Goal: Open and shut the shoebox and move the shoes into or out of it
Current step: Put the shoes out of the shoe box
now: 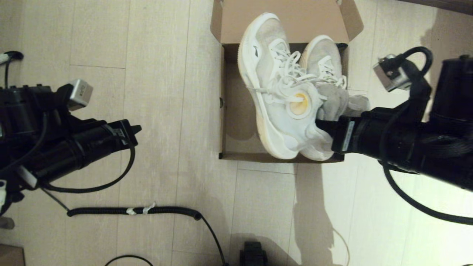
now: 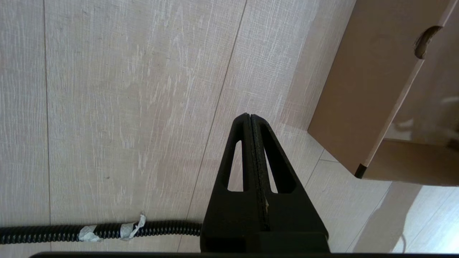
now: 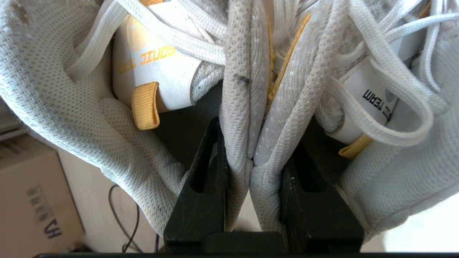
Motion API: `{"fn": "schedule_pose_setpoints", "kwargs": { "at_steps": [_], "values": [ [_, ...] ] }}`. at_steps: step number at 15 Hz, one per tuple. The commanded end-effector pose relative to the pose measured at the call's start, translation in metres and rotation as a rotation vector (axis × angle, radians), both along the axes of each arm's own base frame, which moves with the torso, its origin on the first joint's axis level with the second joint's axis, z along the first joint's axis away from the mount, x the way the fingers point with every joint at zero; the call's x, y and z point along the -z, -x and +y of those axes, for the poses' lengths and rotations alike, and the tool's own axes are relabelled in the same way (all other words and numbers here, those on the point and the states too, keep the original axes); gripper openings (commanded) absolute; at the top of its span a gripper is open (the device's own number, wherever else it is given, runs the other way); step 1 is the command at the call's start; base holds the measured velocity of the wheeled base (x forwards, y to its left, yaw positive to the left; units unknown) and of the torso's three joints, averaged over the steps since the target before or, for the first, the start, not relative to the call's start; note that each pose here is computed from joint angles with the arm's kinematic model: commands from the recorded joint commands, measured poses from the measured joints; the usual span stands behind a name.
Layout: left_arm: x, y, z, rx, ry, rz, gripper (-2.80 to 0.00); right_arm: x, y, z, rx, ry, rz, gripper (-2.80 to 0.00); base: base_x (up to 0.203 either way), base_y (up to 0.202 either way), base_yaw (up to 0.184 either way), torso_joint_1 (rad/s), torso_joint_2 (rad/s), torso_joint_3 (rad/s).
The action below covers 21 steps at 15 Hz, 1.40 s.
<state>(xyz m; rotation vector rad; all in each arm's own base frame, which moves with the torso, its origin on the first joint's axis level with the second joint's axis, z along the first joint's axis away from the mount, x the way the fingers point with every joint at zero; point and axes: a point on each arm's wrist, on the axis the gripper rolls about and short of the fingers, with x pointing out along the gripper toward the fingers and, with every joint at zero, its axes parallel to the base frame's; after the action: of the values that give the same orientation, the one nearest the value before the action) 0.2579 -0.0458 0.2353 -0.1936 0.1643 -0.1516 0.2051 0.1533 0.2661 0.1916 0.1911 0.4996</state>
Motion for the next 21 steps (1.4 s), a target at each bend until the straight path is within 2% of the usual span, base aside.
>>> {"fn": "schedule_pose_setpoints", "kwargs": {
  "at_steps": [1, 4, 6, 12, 15, 16, 21],
  "values": [
    [0.002, -0.003, 0.0, 0.001, -0.002, 0.006, -2.8, 0.02, -0.015, 0.012, 0.0, 0.043, 0.057, -2.8, 0.0, 0.0, 0.0, 0.0, 0.0, 0.0],
    [0.002, -0.003, -0.001, 0.006, -0.001, 0.005, -2.8, 0.027, -0.022, 0.012, 0.017, 0.06, 0.074, -2.8, 0.0, 0.0, 0.0, 0.0, 0.0, 0.0],
    [0.003, -0.003, -0.001, 0.007, -0.002, 0.008, -2.8, 0.035, -0.028, 0.009, 0.042, 0.105, 0.078, -2.8, 0.0, 0.0, 0.0, 0.0, 0.0, 0.0],
    [-0.001, 0.0, -0.002, 0.043, 0.008, -0.012, -2.8, 0.05, -0.056, 0.028, 0.071, 0.049, -0.022, -2.8, 0.0, 0.0, 0.0, 0.0, 0.0, 0.0],
    [-0.001, 0.003, -0.002, 0.043, 0.01, -0.016, -2.8, 0.059, -0.063, 0.033, 0.069, 0.069, -0.035, -2.8, 0.0, 0.0, 0.0, 0.0, 0.0, 0.0],
    [0.0, 0.003, -0.002, 0.044, 0.01, -0.013, -2.8, 0.059, -0.064, 0.032, 0.073, 0.067, -0.034, 0.0, 0.0, 0.0, 0.0, 0.0, 0.0, 0.0],
    [0.002, 0.0, -0.002, 0.042, 0.006, -0.031, -2.8, 0.061, -0.062, 0.026, 0.12, 0.075, -0.025, 0.0, 0.0, 0.0, 0.0, 0.0, 0.0, 0.0]
  ]
}}
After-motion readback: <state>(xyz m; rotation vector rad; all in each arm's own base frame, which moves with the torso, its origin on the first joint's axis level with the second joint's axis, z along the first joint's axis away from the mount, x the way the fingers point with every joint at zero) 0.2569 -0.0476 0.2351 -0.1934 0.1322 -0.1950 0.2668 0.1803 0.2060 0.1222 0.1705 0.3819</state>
